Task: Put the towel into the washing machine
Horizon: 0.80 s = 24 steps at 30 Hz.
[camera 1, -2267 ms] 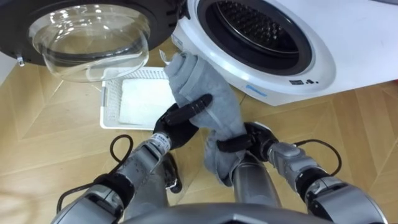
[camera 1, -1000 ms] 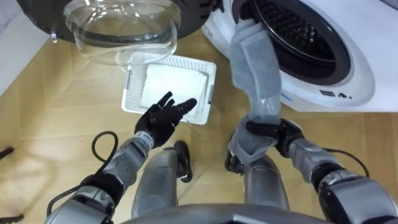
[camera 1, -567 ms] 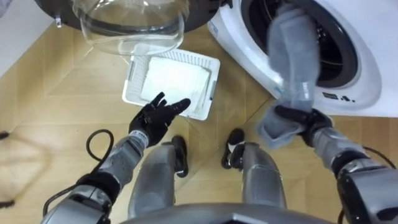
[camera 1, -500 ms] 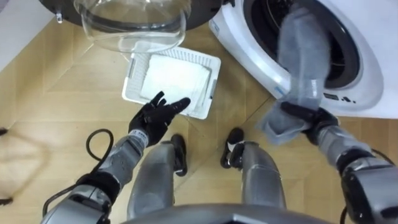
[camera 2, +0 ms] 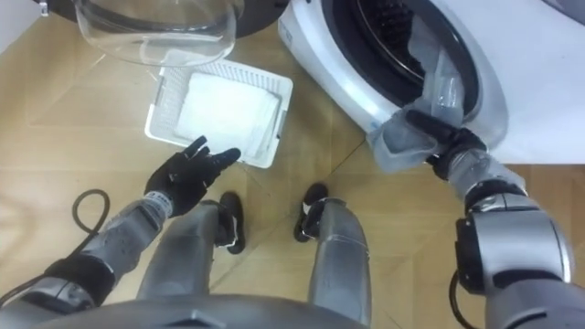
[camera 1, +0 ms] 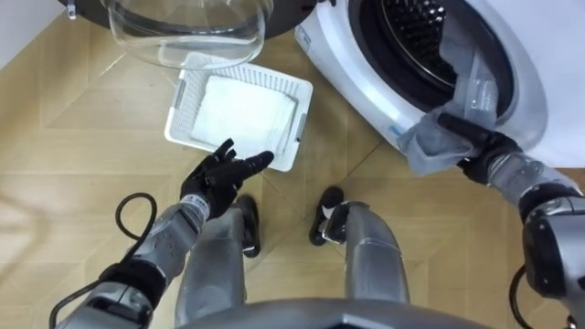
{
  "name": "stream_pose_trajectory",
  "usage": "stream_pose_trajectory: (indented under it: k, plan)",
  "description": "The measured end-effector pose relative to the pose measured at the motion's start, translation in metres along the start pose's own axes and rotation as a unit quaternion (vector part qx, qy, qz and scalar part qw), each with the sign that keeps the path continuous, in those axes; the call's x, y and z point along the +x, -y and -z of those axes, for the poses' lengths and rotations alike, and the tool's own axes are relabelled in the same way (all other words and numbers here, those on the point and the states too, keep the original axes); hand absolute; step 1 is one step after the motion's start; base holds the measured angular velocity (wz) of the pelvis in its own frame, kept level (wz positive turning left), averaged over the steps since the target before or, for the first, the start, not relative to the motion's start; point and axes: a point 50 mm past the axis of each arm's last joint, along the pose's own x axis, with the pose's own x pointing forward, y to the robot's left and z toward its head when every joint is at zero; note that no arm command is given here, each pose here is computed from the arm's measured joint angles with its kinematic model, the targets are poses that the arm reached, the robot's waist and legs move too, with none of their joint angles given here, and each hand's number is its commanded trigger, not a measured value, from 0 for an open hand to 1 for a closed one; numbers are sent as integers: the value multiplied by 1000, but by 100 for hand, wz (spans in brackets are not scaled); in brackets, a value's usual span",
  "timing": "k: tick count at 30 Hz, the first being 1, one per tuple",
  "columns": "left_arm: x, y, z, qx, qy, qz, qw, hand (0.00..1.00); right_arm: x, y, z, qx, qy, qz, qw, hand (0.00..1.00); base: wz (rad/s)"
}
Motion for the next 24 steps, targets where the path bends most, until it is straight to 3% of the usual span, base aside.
stream_pose_trajectory:
  k: [1, 2, 4, 5, 6, 7, 10, 11, 12, 13, 24]
  plan:
    - [-2, -3, 1, -3, 3, -5, 1000, 0, -1, -7, -7, 2, 5, -10, 1000, 76, -9]
    - [-5, -7, 1, -4, 7, -12, 1000, 0, -2, -15, -13, 2, 7, -22, 1000, 75, -6]
    - [-6, -10, -1, -5, 10, -17, 1000, 0, -2, -20, -15, 9, -3, -31, 999, 55, 0]
    - [-6, -12, -1, -10, 12, -20, 1000, 0, -2, -22, -15, 20, -5, -36, 999, 54, 0]
    - [-7, -12, -1, -11, 13, -21, 1000, 0, -3, -23, -16, 25, -7, -38, 999, 59, 0]
    - [-8, -14, -2, -11, 15, -25, 1000, 0, -3, -26, -17, 36, -10, -44, 998, 82, 4]
    - [-8, -16, -2, -7, 15, -27, 999, 0, -3, -30, -19, 60, -13, -53, 997, 82, 5]
    - [-8, -16, -1, -8, 14, -27, 999, 0, -3, -30, -19, 67, -14, -55, 996, 73, 4]
    - [-8, -16, -1, -8, 14, -28, 999, 0, -4, -31, -19, 74, -15, -57, 996, 51, 0]
    - [-8, -15, 0, -8, 13, -28, 999, 0, -4, -32, -19, 80, -16, -59, 995, 0, 0]
    - [-5, -9, 1, 15, 6, -28, 999, 0, -6, -46, -30, 173, -14, -97, 980, 0, -1]
